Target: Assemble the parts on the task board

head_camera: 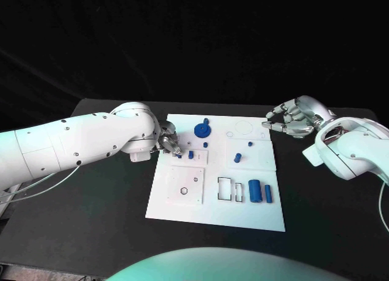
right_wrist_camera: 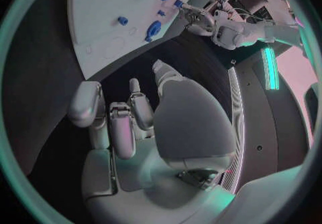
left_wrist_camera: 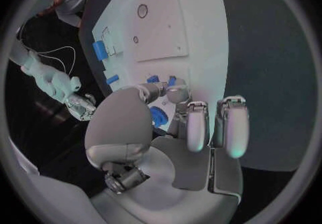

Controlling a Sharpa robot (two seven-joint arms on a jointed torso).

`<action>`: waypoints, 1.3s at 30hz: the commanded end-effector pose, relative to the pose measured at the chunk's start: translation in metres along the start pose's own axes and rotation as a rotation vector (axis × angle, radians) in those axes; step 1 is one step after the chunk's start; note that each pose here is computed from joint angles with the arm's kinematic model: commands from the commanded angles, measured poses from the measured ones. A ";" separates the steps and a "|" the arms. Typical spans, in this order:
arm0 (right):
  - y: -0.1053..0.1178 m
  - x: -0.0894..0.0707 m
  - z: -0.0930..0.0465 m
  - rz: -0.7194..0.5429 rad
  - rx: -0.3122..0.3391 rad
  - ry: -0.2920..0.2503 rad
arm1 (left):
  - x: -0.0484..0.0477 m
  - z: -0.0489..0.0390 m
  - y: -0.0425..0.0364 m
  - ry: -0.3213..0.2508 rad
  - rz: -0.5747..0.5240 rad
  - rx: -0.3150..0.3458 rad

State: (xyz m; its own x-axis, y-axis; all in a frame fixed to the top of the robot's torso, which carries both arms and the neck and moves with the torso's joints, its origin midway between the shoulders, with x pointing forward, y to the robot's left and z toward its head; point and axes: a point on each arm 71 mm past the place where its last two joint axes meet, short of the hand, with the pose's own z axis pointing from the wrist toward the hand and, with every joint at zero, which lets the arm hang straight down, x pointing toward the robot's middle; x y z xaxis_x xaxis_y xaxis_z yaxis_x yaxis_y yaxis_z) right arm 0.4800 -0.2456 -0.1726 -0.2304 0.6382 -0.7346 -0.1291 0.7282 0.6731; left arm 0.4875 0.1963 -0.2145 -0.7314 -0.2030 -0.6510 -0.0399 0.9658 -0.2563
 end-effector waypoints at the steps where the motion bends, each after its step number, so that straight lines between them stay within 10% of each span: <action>1: 0.001 0.002 0.000 -0.011 -0.007 0.014 | 0.0017 0.0009 0.0009 0.011 0.021 -0.017; 39: -0.001 0.001 0.000 -0.011 -0.004 0.012 | 0.0066 0.0028 -0.0042 0.036 0.016 -0.009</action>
State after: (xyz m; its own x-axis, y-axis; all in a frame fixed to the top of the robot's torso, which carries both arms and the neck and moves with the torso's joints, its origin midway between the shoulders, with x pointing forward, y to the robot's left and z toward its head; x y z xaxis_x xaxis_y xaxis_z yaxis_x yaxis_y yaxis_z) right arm 0.4799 -0.2463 -0.1734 -0.2309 0.6376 -0.7349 -0.1272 0.7291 0.6725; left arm 0.4873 0.1923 -0.2166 -0.7384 -0.1929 -0.6462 -0.0380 0.9686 -0.2457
